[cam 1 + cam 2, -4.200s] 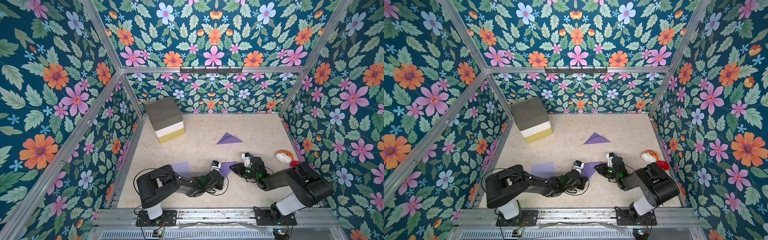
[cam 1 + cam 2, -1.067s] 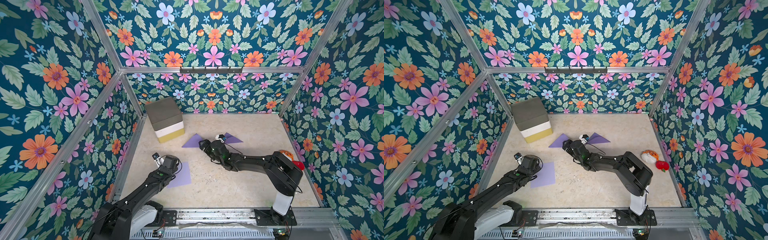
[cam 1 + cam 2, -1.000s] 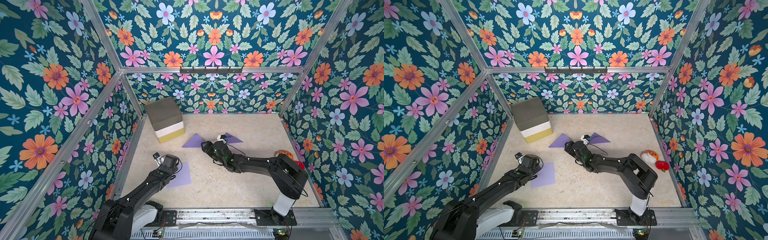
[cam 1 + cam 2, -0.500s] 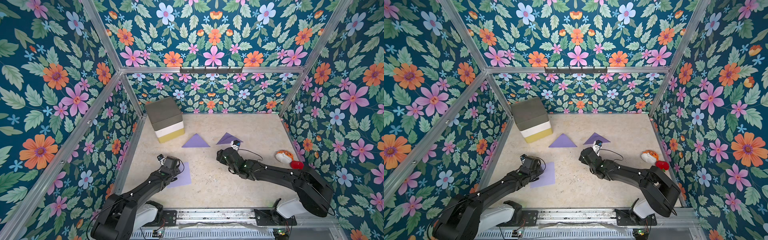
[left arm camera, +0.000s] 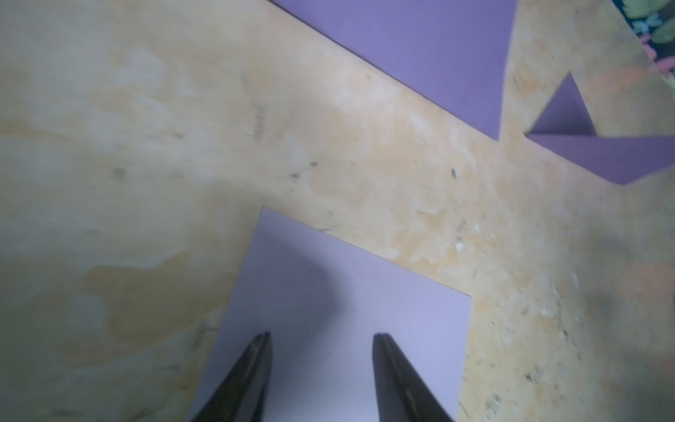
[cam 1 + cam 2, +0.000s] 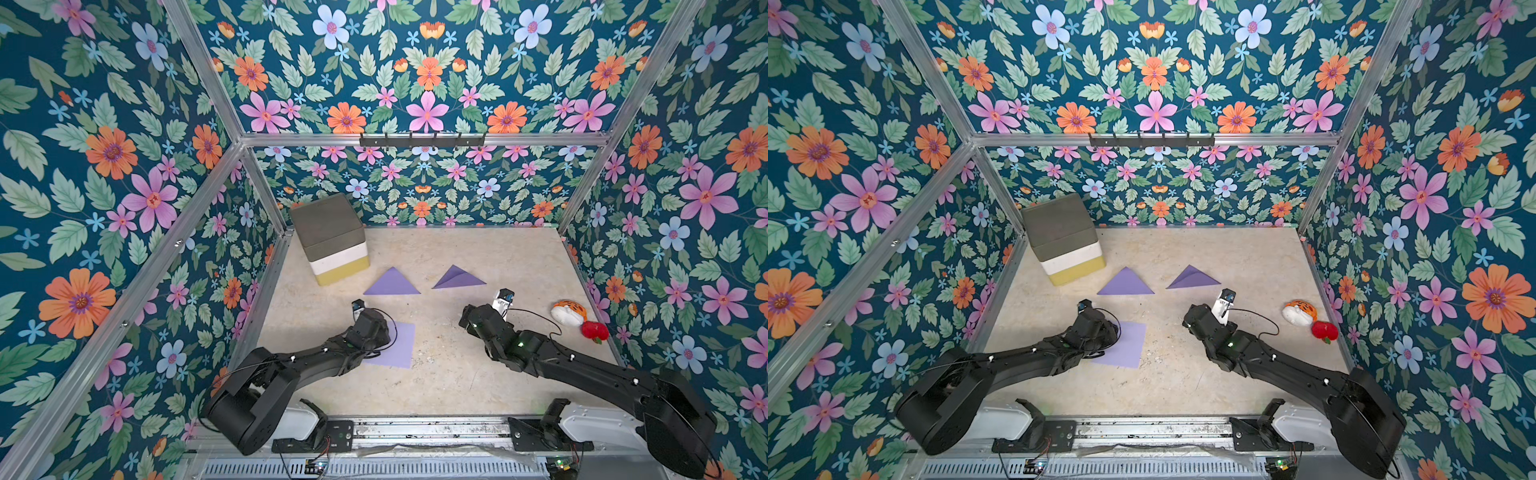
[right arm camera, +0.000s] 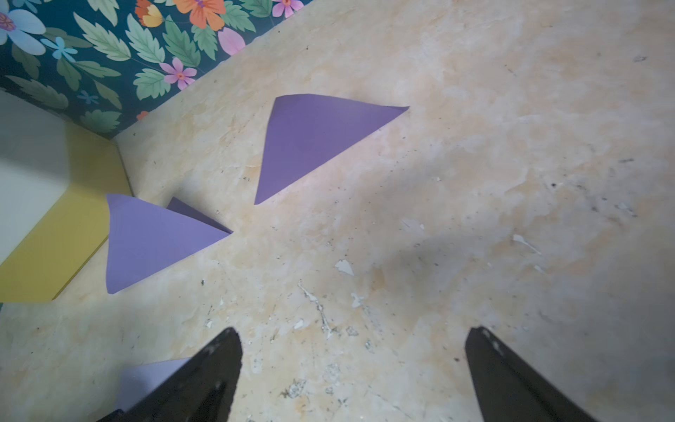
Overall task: Fold the square paper diagonally
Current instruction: Move the paper to the center of the board.
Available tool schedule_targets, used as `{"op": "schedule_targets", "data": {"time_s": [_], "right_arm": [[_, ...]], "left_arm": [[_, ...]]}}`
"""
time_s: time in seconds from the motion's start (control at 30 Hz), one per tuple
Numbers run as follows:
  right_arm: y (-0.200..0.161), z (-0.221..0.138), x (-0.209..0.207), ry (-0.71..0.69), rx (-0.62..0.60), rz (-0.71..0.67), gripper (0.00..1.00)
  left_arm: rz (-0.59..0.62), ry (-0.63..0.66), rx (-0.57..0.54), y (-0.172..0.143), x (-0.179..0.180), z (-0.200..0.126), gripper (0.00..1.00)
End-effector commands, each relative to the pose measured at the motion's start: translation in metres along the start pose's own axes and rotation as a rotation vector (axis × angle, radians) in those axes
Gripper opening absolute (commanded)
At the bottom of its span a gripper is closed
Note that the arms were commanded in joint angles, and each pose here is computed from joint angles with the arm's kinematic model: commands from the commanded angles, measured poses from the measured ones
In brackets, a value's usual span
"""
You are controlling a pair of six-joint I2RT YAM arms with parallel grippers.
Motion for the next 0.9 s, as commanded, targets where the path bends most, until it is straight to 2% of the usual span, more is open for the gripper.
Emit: {"op": "schedule_targets", "data": {"time_s": [0.0, 0.17, 0.33, 0.57, 0.67, 0.87], "right_arm": [[-0.005, -0.006, -0.015, 0.020, 0.046, -0.007, 0.99], [-0.008, -0.018, -0.035, 0.065, 0.074, 0.039, 0.99], [-0.014, -0.027, -0.044, 0.105, 0.103, 0.036, 0.99], [-0.015, -0.031, -0.038, 0.150, 0.130, 0.031, 0.99], [-0.016, -0.029, -0.033, 0.160, 0.146, 0.033, 0.99], [-0.015, -0.025, -0.028, 0.160, 0.150, 0.048, 0.99]], "left_arm": [[0.067, -0.114, 0.101, -0.018, -0.028, 0.009, 0.49], [0.166, -0.205, 0.128, -0.029, -0.069, 0.017, 0.47], [0.185, -0.250, 0.103, -0.022, -0.086, 0.012, 0.48], [0.212, -0.232, -0.001, 0.000, -0.088, -0.023, 0.76], [0.235, -0.164, -0.050, 0.009, -0.077, -0.039, 0.99], [0.279, -0.036, -0.109, 0.017, -0.053, -0.067, 0.99]]}}
Point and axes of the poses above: each gripper's point midway between its finger pads, its own z axis out along the fingers, its own x axis along the line the jaws close on, y = z × x, the point moved 6 cm from there along -z, back along the fingers, and after that the axes turned 1 degree about -z, right-handed, at the moved point
